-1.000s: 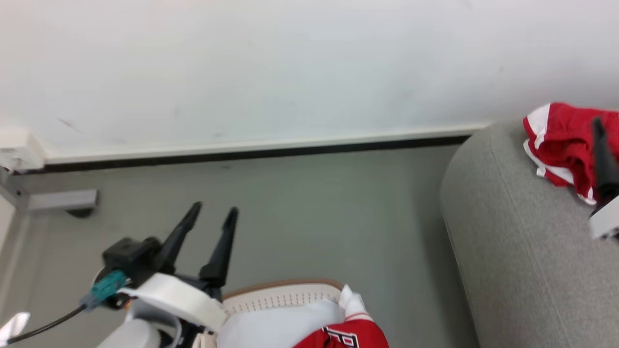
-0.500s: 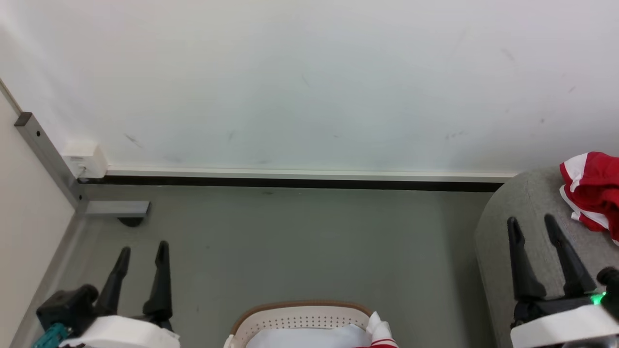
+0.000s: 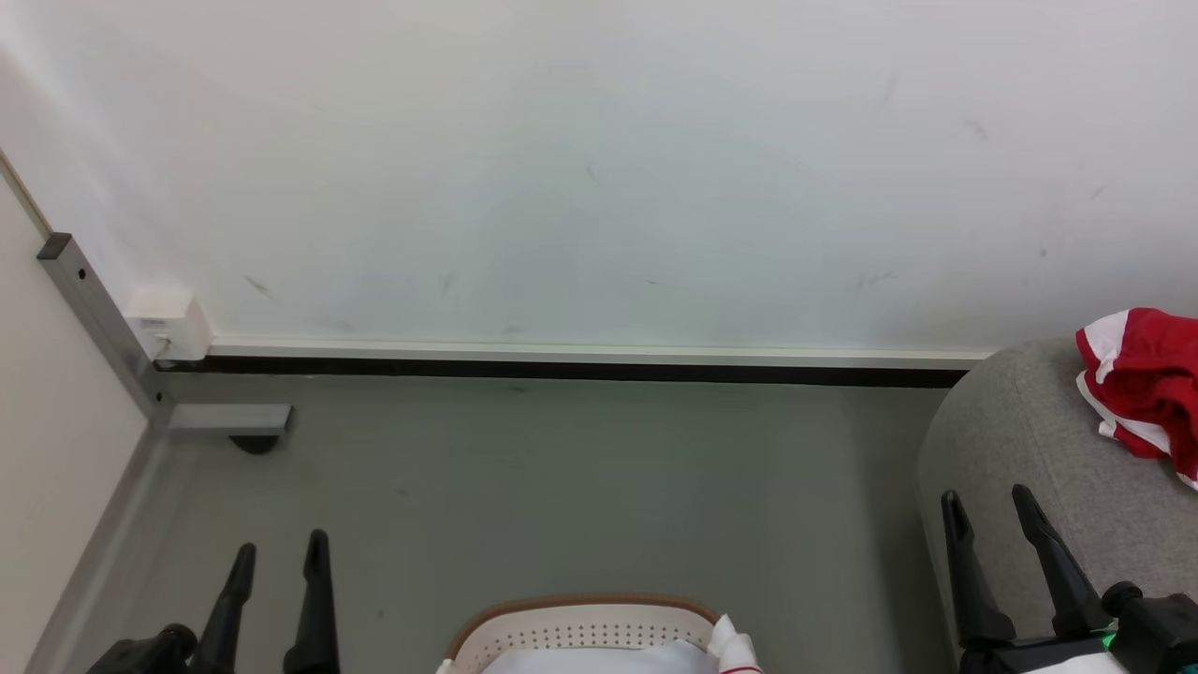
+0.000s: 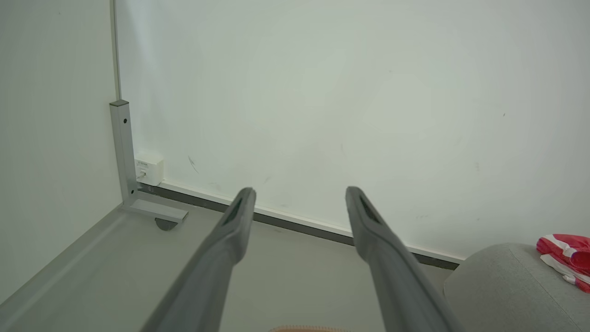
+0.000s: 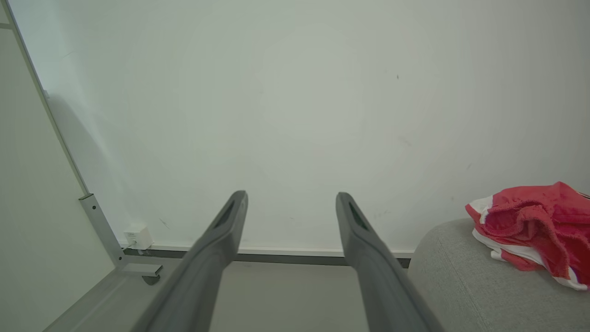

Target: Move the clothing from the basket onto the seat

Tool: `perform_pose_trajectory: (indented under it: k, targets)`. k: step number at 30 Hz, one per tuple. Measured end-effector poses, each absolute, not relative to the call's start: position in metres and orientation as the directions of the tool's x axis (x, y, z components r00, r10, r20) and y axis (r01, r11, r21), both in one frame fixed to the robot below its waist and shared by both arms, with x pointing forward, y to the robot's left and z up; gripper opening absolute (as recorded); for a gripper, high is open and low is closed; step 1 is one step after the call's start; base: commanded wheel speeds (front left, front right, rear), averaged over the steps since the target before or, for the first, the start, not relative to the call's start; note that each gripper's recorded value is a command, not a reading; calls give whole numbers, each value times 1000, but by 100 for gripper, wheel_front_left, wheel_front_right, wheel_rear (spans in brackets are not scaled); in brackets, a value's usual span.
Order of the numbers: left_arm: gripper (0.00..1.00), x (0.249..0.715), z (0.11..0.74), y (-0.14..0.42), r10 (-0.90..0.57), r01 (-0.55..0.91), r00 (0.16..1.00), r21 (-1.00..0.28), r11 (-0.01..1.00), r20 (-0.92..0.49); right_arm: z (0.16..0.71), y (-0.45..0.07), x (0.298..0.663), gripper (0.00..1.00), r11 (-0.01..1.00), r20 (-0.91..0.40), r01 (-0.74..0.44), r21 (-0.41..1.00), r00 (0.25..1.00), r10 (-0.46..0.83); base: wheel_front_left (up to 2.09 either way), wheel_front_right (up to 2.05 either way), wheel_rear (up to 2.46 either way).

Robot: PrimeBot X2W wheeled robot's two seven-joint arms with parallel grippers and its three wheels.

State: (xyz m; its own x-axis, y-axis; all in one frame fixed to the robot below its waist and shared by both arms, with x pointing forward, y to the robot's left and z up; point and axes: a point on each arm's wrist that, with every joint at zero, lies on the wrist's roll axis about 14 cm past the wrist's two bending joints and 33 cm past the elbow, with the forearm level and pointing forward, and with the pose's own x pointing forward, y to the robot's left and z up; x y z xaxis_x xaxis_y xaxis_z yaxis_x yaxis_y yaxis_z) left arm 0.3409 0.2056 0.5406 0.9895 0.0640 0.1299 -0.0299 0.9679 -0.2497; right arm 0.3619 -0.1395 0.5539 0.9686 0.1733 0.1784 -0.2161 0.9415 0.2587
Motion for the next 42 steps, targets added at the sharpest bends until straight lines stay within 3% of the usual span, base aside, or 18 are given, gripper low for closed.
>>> perform_pose_trajectory:
  k: [26, 34, 42]
  targets:
    - [100, 362, 524, 185, -17, 40, 995, -232, 972, 101, 547, -146, 364, 100, 949, 169, -188, 252, 975, 148, 0, 0, 0]
    - [100, 394, 510, 158, -129, 135, 991, -221, 966, 41, 551, -154, 385, 100, 959, 178, -168, 229, 976, 129, 0, 0, 0]
    - [100, 429, 450, 97, -364, 317, 915, -252, 914, -173, 541, -178, 412, 100, 978, 170, -97, 183, 983, 65, 0, 0, 0]
